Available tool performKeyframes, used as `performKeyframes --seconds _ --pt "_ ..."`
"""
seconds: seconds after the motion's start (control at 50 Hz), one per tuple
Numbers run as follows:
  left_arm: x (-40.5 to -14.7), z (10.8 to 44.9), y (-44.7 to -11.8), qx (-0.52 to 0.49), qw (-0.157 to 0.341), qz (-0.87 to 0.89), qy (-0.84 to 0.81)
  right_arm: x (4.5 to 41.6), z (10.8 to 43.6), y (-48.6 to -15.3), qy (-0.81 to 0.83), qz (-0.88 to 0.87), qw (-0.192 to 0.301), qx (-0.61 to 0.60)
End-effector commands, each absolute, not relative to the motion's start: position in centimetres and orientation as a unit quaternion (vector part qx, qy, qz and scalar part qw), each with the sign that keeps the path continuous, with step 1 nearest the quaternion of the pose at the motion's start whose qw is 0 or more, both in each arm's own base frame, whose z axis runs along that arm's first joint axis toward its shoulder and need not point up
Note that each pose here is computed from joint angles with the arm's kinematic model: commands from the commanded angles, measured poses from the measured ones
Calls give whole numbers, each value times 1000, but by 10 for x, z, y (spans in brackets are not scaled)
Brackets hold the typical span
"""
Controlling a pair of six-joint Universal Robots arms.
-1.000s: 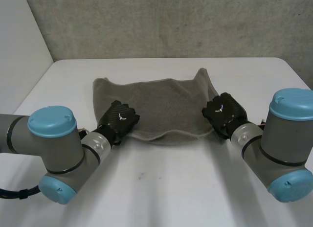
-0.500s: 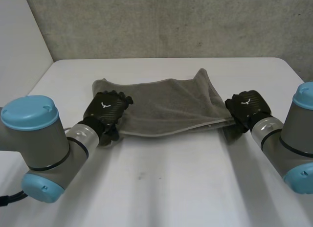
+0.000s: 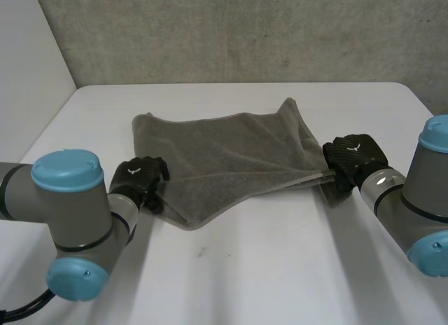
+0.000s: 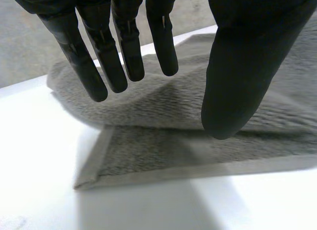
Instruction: Fold the laundry
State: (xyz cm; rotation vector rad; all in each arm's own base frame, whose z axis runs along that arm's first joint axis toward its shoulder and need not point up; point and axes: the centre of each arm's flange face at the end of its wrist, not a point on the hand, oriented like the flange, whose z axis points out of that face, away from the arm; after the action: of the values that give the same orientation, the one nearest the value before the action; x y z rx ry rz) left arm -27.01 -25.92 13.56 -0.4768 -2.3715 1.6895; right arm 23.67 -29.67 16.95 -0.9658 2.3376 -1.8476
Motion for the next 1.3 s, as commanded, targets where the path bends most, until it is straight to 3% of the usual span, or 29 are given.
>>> performKeyframes --seconds 0.02,0.2,0.4,0.62,1.3 --pt "-274 144 -230 -188 99 563 -799 236 169 -298 746 -591 3 -308" --pt "-263 146 -236 -181 76 567 -800 236 168 -299 746 -590 2 -310" --pt "-216 141 -285 -251 -53 566 -784 236 166 -299 746 -588 1 -311" --pt "-210 132 -301 -307 -15 558 -771 236 164 -298 747 -586 1 -314" --pt "-226 114 -323 -315 12 559 -767 238 157 -298 750 -580 2 -318"
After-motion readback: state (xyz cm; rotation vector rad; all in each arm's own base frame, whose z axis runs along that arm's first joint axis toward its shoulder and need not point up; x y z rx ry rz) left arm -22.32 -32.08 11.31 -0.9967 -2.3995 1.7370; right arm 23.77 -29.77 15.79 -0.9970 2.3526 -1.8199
